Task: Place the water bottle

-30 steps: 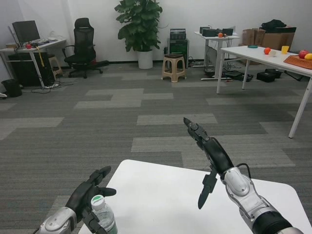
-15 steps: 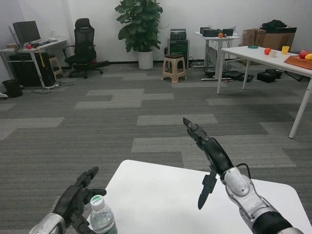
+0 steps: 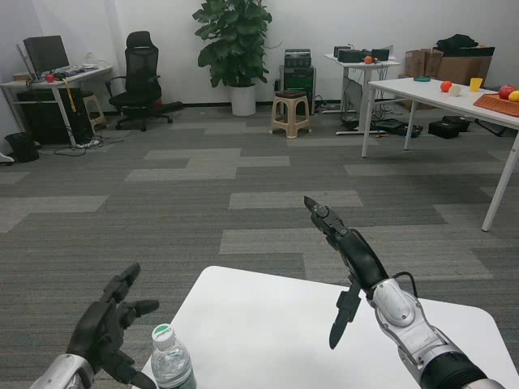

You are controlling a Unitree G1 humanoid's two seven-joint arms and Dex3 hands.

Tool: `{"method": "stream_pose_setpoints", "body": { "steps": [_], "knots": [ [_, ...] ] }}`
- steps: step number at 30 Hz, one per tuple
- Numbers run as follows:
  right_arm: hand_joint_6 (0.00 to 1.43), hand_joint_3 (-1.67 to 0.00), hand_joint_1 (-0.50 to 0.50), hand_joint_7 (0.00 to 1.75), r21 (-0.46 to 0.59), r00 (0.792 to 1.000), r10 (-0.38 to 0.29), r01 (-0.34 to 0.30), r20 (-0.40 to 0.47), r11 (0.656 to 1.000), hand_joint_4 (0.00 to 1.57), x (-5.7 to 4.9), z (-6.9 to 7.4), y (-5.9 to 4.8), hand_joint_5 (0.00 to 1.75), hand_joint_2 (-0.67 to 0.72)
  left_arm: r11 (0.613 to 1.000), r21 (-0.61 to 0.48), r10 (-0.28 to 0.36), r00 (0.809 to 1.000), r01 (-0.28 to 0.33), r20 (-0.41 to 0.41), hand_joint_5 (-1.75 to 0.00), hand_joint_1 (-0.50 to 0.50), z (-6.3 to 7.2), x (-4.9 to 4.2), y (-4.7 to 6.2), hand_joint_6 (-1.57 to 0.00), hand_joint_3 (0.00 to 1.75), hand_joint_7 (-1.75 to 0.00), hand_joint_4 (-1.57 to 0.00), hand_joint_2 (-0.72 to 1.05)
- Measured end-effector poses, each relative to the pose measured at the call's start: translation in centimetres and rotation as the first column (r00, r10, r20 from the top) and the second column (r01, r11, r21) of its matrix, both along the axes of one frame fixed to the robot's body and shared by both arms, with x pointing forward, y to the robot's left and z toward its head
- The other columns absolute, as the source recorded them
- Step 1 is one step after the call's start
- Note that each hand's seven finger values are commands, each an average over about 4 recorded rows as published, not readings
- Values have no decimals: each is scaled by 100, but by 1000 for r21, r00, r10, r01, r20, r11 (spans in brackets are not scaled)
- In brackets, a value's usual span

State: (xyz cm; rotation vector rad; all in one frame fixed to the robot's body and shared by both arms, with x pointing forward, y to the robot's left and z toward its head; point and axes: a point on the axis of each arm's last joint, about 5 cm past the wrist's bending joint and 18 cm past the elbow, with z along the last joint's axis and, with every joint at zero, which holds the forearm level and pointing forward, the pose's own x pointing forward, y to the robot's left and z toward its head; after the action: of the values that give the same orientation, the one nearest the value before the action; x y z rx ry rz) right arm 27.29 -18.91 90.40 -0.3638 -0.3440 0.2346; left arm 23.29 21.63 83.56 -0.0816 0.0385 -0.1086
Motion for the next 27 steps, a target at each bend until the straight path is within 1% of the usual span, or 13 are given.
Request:
{"method": "stream_pose_setpoints", "body": {
  "steps": [4, 8, 9, 12, 17, 18, 21, 23, 27],
  "knots": [
    [0, 0, -29, 0, 0, 1000, 0, 0, 1, 1000, 0, 0, 2, 0, 0, 53, 999, -29, 39, 996, -36, 83, -123, -50, 108, 8, 52, 0, 9, -14, 0, -46],
    [0, 0, -29, 0, 0, 1000, 0, 0, 1, 1000, 0, 0, 2, 1, 0, 53, 998, -45, 42, 986, -35, 162, -123, -50, 227, 40, 52, 0, 9, -14, 0, -46],
    [0, 0, -29, 0, 0, 1000, 0, 0, 1, 1000, 0, 0, 1, 0, 0, 53, 998, -48, 37, 982, -29, 184, -123, -50, 262, 52, 42, 0, 9, -14, 0, -46],
    [0, 0, -29, 0, 0, 1000, 0, 0, 1, 1000, 0, 0, 1, 0, 0, 53, 999, -51, 18, 971, -6, 239, -115, -50, 354, 81, 7, 0, 9, -14, 0, -46],
    [0, 0, -29, 0, 0, 1000, 0, 0, 0, 1000, 0, 0, 0, -1, 0, 53, 998, -48, -26, 955, 42, 296, -105, -50, 454, 108, -73, 0, 9, -14, 0, -48],
    [0, 0, -29, 0, 0, 1000, 0, 0, 0, 1000, 0, 0, -1, 0, 0, 53, 997, -46, -41, 950, 58, 310, -100, -50, 478, 114, -100, 0, 9, -14, 0, -48],
    [0, 0, -29, 0, -1, 1000, 0, 0, 0, 1000, 0, 0, -1, 0, 0, 53, 994, -39, -85, 929, 106, 359, -92, -50, 570, 141, -185, 0, 9, -14, 0, -46],
    [0, 0, -29, 0, -1, 1000, 0, 0, 0, 1000, 0, 0, -1, -1, 0, 53, 991, -35, -105, 916, 128, 388, -92, -50, 629, 159, -225, 0, 9, -14, 0, -46],
    [0, 0, -29, 0, -1, 1000, 0, 0, 0, 1000, 0, 0, -1, -1, 0, 53, 988, -31, -123, 893, 151, 432, -92, -50, 720, 180, -265, 0, 9, -14, 0, -55]
  ]
}}
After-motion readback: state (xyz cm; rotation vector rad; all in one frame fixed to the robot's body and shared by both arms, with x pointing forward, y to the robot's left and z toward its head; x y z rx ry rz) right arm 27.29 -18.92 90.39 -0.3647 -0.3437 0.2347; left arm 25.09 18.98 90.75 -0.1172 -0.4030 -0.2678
